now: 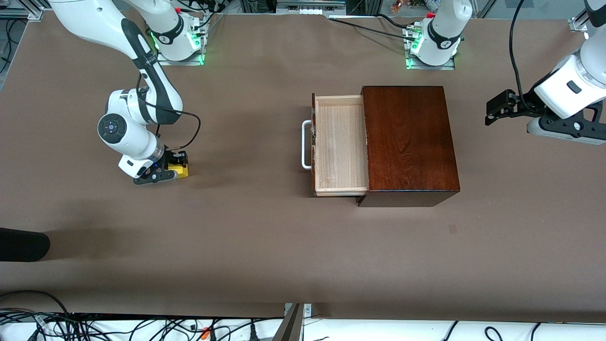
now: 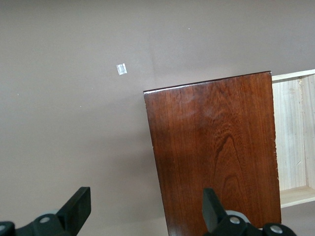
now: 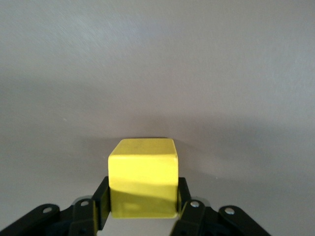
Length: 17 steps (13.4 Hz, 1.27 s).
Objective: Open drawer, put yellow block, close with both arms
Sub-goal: 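Lift the yellow cube and carry it over the open drawer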
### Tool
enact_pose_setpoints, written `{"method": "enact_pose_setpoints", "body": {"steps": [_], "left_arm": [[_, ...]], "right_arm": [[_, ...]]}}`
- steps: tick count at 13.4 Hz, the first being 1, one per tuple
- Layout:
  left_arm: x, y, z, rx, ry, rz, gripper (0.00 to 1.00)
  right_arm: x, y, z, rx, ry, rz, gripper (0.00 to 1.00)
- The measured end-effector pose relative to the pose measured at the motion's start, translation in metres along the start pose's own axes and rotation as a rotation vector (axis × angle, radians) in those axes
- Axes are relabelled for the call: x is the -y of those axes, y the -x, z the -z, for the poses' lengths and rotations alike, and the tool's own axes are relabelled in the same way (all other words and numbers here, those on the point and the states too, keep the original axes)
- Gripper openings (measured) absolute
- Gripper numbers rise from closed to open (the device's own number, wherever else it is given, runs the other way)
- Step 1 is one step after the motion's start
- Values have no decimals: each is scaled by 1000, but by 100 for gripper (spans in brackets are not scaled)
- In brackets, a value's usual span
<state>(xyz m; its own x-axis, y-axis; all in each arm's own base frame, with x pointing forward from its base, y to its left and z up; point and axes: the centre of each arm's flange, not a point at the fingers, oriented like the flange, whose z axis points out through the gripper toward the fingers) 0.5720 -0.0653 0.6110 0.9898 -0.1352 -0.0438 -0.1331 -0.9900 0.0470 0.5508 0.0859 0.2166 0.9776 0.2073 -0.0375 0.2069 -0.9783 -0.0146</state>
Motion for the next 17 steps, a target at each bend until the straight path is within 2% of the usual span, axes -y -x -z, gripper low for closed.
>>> {"method": "enact_pose_setpoints", "body": {"steps": [2,9,13,17], "left_arm": [[2,0,0,0,0,4,100],[3,3,-4,29,1,10,100],[4,4,-5,42,-20,27,100],[3,4,-5,43,-46,38,100]], "right_arm": [[10,-11,23,-14,-8,21,56],[52,-69,163,15,-29,110,56],[115,-74,223,53,-30,214,56],[214,-61,257,26,-25,369,56]]}}
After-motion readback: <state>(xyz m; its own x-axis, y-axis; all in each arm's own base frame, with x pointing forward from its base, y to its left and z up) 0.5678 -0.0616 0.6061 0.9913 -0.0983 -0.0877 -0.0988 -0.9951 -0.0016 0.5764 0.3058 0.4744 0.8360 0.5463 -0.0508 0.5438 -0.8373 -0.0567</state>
